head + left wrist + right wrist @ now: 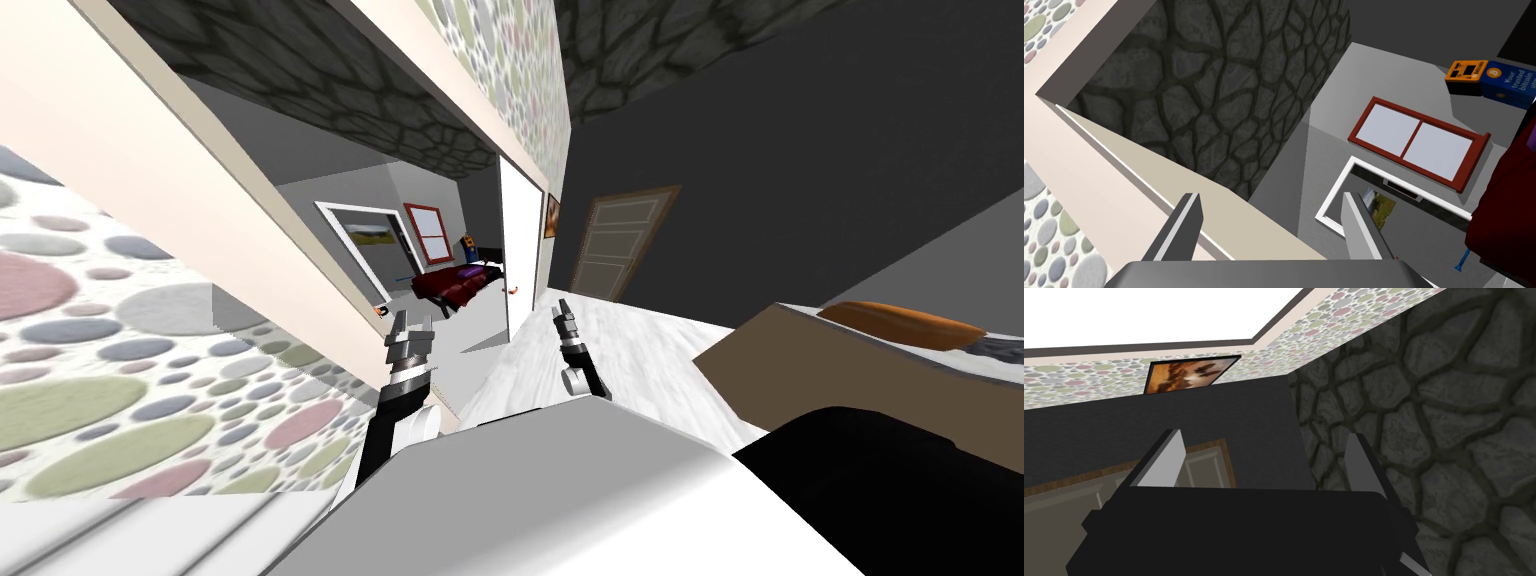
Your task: Push the door open
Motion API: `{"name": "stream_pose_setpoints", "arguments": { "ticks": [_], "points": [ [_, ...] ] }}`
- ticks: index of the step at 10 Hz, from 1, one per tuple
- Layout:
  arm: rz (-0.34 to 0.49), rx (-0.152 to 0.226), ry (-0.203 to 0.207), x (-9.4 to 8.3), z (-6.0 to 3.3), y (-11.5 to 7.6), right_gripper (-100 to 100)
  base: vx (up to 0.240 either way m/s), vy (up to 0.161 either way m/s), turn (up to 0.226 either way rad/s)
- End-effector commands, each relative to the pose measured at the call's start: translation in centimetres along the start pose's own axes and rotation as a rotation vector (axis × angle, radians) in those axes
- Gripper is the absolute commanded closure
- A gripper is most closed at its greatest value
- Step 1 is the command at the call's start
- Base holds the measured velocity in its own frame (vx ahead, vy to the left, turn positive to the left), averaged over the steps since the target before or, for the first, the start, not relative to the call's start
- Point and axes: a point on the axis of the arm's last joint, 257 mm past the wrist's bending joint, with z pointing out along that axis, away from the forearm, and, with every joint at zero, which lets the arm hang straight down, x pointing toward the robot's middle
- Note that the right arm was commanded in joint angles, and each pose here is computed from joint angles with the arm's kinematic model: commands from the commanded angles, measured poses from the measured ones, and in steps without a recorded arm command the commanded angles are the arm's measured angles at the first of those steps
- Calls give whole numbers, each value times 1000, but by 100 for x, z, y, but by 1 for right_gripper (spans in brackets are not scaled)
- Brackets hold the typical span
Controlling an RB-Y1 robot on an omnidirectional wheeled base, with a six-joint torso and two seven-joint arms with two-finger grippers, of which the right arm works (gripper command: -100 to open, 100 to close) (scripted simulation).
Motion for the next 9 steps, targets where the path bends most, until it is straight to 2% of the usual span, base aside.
{"name": "stream_pose_setpoints", "arguments": {
  "ticks": [1, 9],
  "points": [
    [7, 13, 14, 60, 7, -101, -100, 114, -71, 50],
    [40, 82, 87, 357, -68, -594, -100, 86, -75, 55]
  ]
}}
